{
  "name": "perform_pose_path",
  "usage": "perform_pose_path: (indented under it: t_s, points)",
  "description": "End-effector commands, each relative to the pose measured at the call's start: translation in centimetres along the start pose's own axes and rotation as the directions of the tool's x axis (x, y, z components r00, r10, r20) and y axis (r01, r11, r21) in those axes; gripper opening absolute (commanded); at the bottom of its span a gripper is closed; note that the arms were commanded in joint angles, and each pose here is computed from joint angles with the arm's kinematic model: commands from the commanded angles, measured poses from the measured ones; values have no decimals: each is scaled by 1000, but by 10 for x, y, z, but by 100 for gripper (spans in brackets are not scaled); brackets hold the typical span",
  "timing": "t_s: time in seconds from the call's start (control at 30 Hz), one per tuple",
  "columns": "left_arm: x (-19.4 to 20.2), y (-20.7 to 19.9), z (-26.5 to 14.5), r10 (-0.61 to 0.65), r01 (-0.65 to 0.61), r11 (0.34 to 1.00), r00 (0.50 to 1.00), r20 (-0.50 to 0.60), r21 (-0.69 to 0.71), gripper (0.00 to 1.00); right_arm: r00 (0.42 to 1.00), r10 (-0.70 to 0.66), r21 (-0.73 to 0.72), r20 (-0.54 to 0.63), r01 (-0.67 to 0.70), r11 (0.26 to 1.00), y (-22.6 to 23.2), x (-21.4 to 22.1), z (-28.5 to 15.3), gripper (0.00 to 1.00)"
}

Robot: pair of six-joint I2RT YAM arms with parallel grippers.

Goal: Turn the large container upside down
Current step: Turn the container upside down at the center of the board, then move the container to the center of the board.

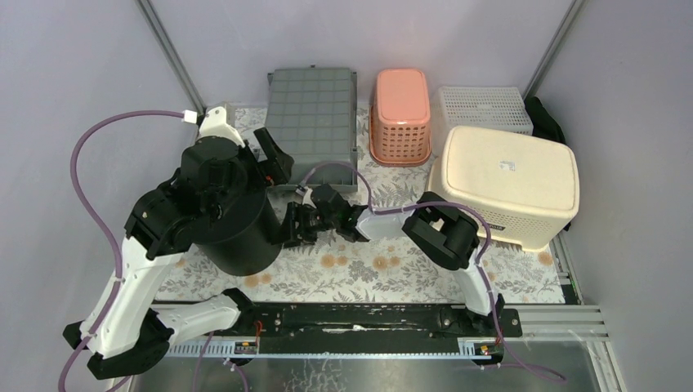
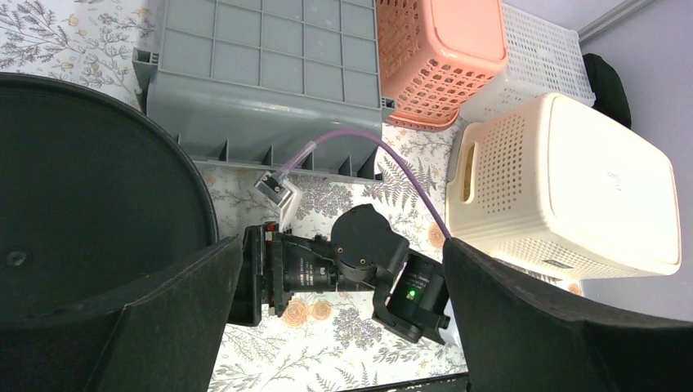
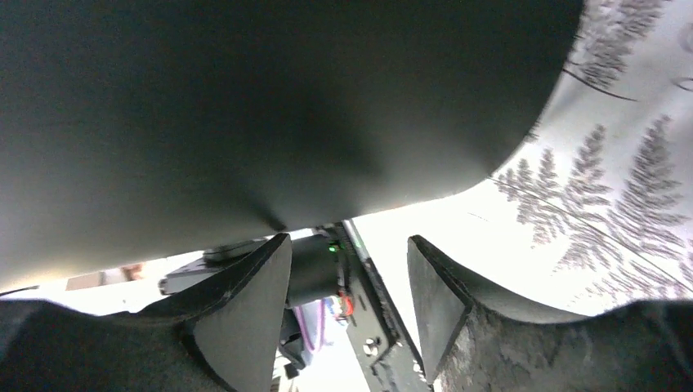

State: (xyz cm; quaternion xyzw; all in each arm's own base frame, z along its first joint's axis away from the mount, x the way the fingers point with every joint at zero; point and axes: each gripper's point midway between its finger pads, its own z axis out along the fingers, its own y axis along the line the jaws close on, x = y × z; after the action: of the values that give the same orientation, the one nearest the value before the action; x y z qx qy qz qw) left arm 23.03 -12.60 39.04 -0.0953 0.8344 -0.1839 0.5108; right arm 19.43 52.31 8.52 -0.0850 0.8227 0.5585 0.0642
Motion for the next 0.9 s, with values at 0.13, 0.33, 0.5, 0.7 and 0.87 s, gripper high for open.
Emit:
perform_pose_path:
  t_s: [0.13,0.33,0.5,0.7,0.87]
  points:
    - [-25,-6,-17,-19,16,999,997,79,42,100,910,-393,224,130,359,906,12,-11,-46,62]
    - [-42,-27,-40,-60,46,986,994,87,159,100,869,-488,113,78,479,871,23,47,-54,61]
    - [-52,-46,-62,-90,63,959,992,85,276,100,759,-648,86,55,643,761,58,76,-29,61]
    - [-63,-53,-84,-122,81,935,988,99,346,100,722,-691,86,47,686,722,81,76,9,61]
    - [-64,-50,-91,-128,85,934,986,103,347,100,688,-723,120,66,714,690,97,50,48,63]
